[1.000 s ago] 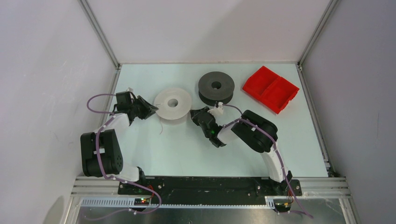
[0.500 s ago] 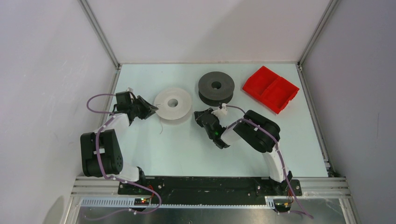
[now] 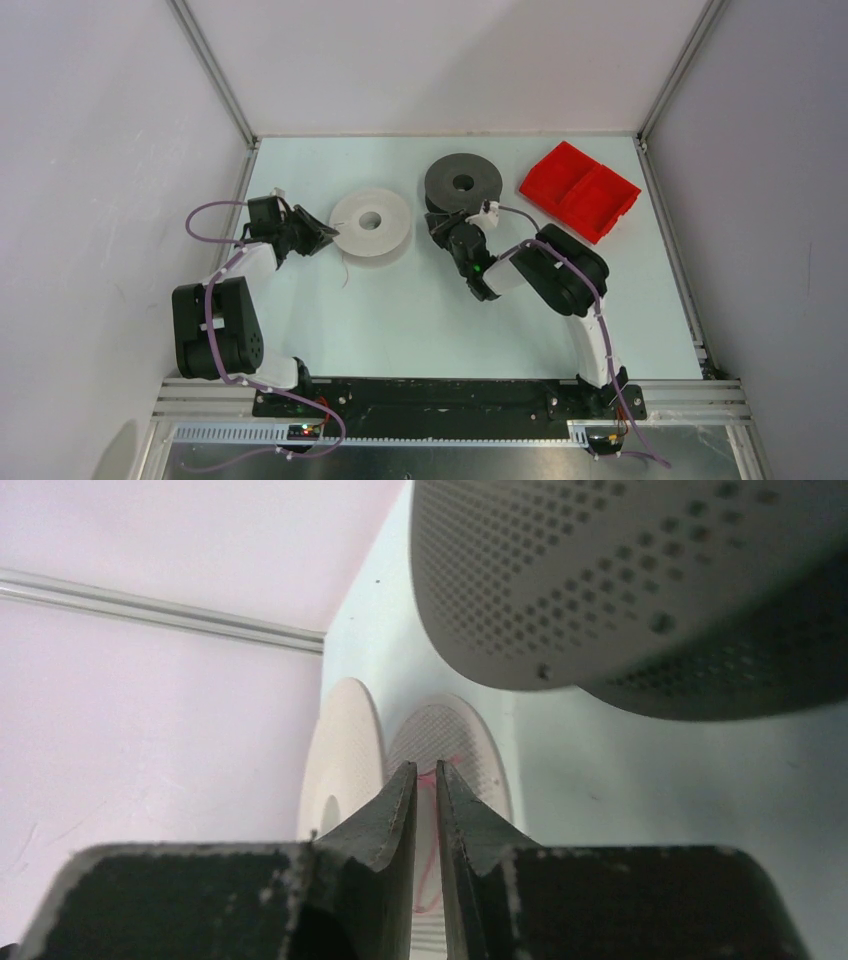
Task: Wrap the cables
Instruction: Adjust the cable on the cable reel.
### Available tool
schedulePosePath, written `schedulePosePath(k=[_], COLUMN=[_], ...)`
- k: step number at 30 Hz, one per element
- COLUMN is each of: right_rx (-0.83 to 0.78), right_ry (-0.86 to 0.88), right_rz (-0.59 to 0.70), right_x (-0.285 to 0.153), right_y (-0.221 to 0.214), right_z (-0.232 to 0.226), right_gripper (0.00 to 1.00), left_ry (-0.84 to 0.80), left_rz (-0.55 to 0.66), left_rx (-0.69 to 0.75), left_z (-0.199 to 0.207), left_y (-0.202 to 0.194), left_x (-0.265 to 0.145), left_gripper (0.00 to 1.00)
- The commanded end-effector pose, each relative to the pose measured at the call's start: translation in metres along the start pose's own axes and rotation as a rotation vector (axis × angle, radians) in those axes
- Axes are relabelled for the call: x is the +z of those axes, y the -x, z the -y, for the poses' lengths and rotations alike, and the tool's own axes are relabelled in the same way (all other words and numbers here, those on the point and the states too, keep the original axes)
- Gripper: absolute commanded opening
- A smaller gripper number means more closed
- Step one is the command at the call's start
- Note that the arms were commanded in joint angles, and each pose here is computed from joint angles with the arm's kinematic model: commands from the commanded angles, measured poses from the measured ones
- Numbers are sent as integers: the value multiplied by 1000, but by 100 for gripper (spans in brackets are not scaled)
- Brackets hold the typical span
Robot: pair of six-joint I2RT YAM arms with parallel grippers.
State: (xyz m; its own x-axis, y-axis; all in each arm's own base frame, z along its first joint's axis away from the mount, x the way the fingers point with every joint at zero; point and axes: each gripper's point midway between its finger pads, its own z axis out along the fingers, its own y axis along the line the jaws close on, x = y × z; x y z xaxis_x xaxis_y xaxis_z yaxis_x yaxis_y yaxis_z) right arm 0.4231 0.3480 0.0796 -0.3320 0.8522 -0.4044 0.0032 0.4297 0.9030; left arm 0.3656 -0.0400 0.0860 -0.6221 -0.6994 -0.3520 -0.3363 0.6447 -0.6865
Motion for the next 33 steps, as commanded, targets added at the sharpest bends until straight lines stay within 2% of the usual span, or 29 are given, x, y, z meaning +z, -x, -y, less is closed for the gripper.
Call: schedulePosePath(k=[1,14,33], right_rx=[19,98,107], right_ry=[97,75,76], right_rz=[-11,-87,-161], right_x=[18,44,40], right_y=[2,-20,-47], right_z=[-30,-21,-21], right_gripper=[17,15,13], left_ry=[-57,-57,-60], left_rz=[29,21,22], left_rx=[11,7,4], left_z=[13,14,15], left_y=[9,9,9], left_x=[-6,-4,-4], left_gripper=[32,32,32])
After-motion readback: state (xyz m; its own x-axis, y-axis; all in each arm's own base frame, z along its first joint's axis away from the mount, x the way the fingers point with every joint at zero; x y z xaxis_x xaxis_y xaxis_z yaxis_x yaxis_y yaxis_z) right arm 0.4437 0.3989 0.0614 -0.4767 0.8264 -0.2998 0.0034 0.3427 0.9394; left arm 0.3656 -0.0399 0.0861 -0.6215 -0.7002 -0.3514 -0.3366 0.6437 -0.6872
